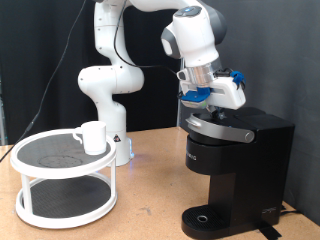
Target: Make a cup of coffee with the keurig machine
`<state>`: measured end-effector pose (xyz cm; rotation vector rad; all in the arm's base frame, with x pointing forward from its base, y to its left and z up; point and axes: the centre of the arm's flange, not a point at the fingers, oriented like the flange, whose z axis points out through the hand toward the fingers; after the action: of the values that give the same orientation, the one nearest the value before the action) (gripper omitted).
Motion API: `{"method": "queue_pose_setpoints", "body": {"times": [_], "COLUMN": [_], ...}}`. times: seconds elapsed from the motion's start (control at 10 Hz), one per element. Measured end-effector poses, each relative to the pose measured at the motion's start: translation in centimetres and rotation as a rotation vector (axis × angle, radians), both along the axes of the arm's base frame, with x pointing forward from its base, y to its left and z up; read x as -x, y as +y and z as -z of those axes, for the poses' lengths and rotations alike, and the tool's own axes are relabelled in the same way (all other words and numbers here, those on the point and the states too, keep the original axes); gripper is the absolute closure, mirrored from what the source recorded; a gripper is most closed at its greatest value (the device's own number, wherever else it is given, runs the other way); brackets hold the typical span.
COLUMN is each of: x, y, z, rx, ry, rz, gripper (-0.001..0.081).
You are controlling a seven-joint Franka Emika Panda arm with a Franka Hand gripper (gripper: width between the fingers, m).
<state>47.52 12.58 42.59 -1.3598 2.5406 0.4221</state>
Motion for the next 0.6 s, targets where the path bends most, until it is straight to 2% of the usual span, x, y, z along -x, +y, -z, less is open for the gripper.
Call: {"method": "queue_pose_setpoints", "body": {"times": [0.2,0.6], "x": [0.16,0.87], "y": [0.47,1.07], "z": [-0.18,0.09], "rx": [0.001,-0.002], "ry": [-0.002,0.043], "rz": [-0.004,0.022], "gripper": [0.0806,0.0806]}}
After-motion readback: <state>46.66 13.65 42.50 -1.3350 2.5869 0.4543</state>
